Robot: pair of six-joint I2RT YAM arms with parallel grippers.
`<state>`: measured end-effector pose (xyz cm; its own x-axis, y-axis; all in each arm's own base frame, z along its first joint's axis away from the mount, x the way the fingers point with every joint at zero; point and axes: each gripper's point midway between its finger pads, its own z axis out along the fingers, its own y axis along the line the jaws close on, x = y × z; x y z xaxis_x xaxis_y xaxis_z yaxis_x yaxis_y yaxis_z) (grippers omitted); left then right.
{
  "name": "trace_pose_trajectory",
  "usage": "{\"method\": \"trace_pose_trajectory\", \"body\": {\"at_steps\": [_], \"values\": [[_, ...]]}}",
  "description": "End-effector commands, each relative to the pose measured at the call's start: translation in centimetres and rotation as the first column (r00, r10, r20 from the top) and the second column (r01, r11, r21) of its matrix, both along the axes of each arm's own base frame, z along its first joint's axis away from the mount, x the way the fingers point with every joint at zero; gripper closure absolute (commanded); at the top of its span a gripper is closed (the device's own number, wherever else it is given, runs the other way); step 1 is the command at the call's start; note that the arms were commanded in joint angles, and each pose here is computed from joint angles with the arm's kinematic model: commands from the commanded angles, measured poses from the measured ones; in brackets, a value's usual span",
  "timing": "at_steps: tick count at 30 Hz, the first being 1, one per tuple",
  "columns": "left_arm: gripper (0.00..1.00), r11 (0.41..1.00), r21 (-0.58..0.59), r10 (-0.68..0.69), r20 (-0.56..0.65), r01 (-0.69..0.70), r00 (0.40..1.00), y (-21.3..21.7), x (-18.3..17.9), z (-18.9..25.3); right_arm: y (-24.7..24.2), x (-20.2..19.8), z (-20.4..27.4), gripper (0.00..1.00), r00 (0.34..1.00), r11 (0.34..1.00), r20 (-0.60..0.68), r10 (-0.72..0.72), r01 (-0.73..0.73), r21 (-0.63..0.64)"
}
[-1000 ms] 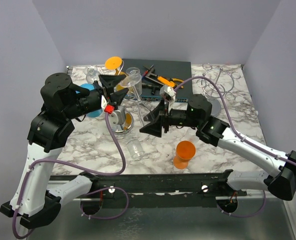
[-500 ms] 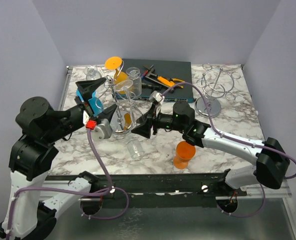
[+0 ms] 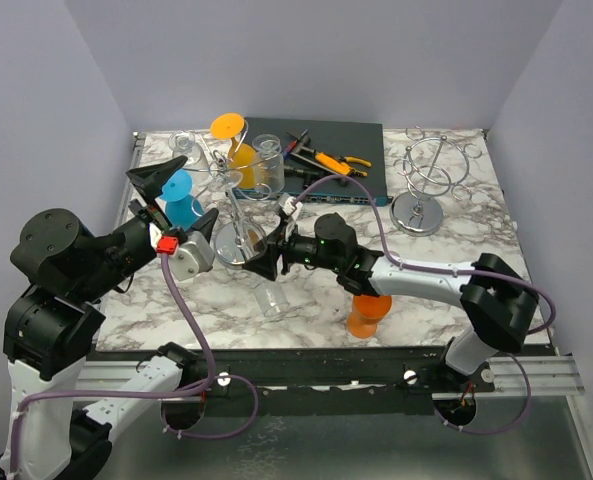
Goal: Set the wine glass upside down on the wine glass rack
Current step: Turn the wine glass upside down at the wine rack.
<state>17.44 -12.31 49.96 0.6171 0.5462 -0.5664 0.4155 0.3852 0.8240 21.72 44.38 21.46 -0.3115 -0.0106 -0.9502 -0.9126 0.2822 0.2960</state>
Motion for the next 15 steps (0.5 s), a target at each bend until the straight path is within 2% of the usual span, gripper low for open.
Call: {"method": "trace_pose_trajectory", "body": {"at_steps": [1, 15], "values": [[0.03, 0.999, -0.014, 0.033, -0.015, -0.033, 0.999, 0.7, -0.3, -0.4, 2.0, 2.5, 3.1, 0.79, 0.991, 0.99, 0.1, -0.091, 0.08, 0.114], [0.03, 0.999, 0.0, 0.053, -0.031, -0.053, 0.998, 0.9, 0.2, -1.3, 5.2, 3.6, 1.7, 0.78, 0.984, 0.985, 0.152, -0.093, 0.069, 0.156]]}}
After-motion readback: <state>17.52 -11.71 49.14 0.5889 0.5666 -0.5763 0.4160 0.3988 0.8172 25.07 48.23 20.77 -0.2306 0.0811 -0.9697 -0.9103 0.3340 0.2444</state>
